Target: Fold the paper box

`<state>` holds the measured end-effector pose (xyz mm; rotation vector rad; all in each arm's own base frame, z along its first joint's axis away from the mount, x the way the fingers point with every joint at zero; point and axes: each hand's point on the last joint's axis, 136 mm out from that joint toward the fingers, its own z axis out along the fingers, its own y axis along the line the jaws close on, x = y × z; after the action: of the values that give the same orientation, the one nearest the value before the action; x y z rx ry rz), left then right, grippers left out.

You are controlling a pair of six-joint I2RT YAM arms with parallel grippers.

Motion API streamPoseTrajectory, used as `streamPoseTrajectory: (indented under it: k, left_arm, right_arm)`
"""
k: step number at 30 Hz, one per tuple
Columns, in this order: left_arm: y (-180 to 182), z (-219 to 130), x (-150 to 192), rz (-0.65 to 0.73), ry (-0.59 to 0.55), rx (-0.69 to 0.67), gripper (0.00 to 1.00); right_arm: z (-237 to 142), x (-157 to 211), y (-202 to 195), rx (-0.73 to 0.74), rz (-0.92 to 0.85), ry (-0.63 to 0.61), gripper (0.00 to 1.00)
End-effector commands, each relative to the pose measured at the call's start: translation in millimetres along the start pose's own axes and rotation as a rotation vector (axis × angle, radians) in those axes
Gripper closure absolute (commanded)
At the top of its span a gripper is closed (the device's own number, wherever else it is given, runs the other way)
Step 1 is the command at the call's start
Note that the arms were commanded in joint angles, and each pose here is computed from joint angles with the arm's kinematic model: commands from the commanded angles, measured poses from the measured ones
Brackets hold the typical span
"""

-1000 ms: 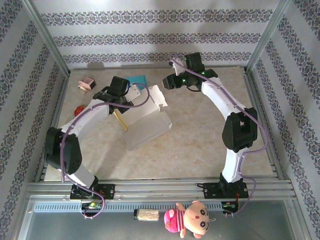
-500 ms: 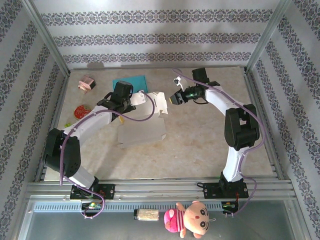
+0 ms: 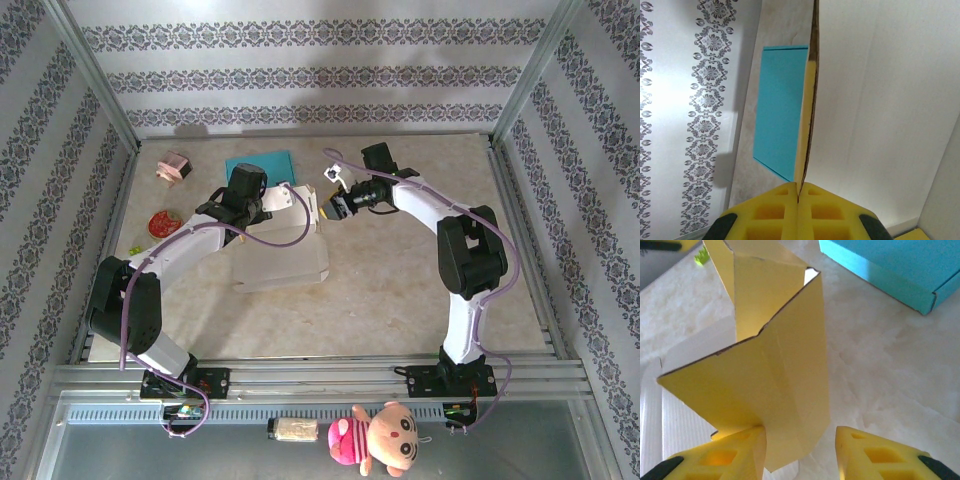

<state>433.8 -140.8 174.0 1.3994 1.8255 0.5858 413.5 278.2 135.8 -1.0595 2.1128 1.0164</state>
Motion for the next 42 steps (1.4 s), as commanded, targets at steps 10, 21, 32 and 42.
streamPoseTrajectory:
  k: [10, 21, 32, 42]
  left_arm:
    - [0.0, -2.6, -17.5, -0.006, -0.066, -0.027, 1.00]
    - [-10.8, -2.6, -15.6, 0.001, -0.073, -0.012, 1.00]
    - [-25.6, -0.1, -8.0, 0.005, -0.055, 0.008, 1.00]
    - [-27.1, 0.0, -9.4, -0.004, -0.066, 0.011, 1.00]
  right_arm:
    - [31.0, -19.3, -0.3, 0.003, 0.070, -0.049, 0.58]
    - [44.5, -27.0, -13.2, 0.104, 0.113, -0.095, 0.56]
    - [61.1, -13.6, -26.8, 0.373, -0.035, -0.033, 0.49]
    - [77.9, -22.4, -9.5, 0.258, -0.051, -0.125, 0.49]
